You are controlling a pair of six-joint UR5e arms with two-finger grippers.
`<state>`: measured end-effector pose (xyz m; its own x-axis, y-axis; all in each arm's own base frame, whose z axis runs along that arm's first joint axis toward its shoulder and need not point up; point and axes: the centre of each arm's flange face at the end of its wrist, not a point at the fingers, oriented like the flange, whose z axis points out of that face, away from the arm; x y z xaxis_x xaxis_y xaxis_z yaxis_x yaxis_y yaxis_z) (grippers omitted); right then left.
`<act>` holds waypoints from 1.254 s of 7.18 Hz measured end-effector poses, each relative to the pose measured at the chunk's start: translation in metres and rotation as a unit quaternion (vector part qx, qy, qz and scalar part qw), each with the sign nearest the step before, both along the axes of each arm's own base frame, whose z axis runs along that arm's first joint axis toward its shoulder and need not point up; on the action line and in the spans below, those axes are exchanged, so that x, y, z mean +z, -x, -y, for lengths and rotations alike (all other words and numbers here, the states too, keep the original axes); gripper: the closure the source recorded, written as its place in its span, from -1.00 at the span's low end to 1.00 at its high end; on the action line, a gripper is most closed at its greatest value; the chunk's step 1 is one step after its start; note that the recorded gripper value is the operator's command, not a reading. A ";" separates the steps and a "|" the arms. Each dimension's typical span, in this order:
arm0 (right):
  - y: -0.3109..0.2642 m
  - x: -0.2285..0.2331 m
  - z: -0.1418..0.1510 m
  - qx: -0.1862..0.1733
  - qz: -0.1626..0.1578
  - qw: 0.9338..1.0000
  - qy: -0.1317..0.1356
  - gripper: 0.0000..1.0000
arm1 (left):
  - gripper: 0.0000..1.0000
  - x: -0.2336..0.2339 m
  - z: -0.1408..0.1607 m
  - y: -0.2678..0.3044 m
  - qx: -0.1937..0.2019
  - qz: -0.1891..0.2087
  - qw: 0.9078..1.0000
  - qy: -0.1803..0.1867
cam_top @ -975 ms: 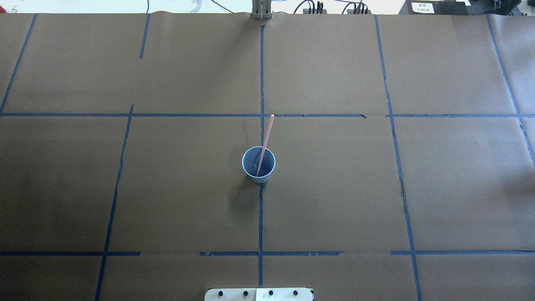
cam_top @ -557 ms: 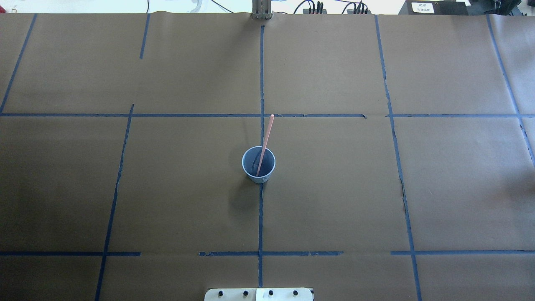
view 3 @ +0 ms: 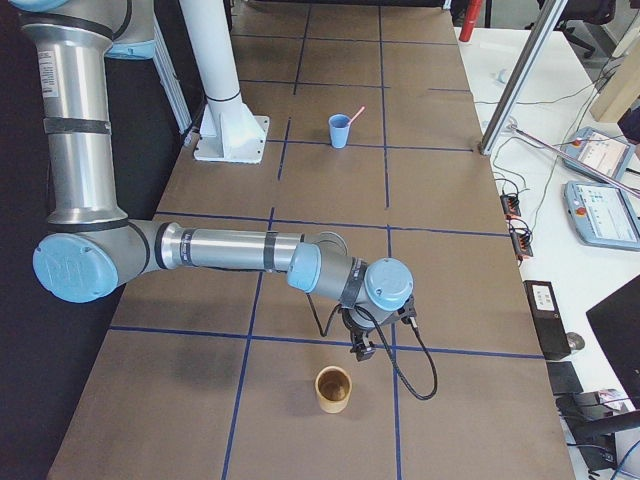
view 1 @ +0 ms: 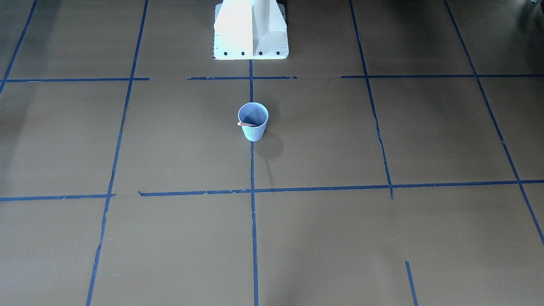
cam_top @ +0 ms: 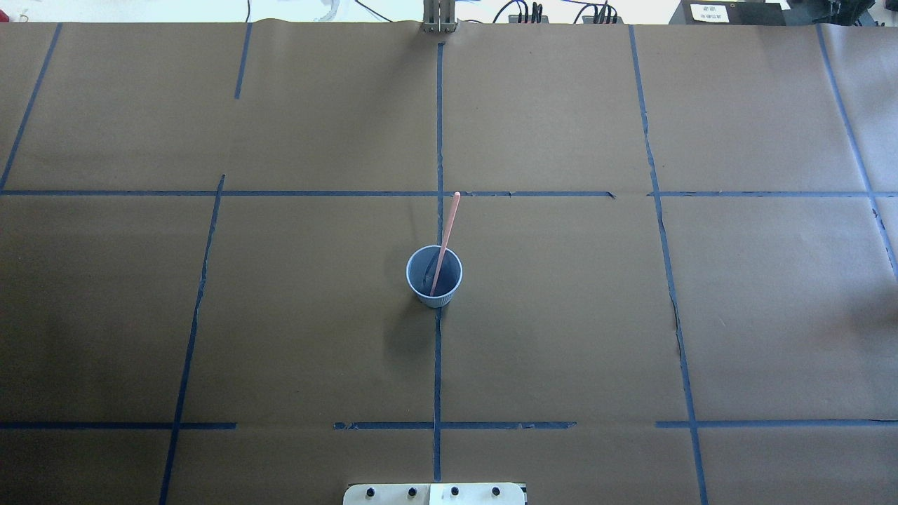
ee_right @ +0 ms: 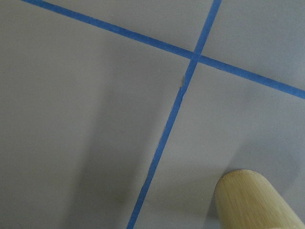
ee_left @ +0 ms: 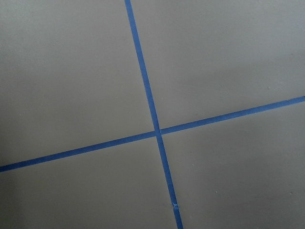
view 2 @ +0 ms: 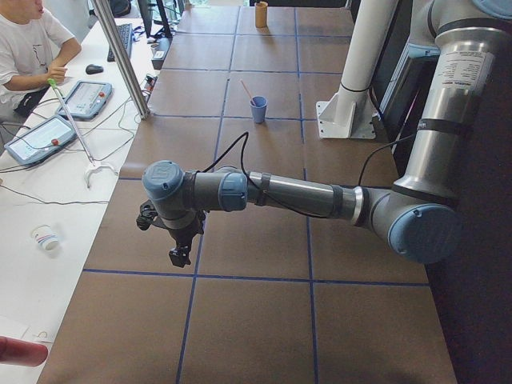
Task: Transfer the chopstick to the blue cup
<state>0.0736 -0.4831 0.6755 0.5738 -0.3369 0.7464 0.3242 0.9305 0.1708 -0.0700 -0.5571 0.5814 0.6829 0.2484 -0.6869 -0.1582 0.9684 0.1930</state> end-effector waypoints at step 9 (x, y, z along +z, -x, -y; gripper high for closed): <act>0.006 0.019 0.004 0.031 -0.013 0.999 0.010 -1.00 | -1.00 0.010 -0.023 -0.009 0.012 0.001 1.000 -0.020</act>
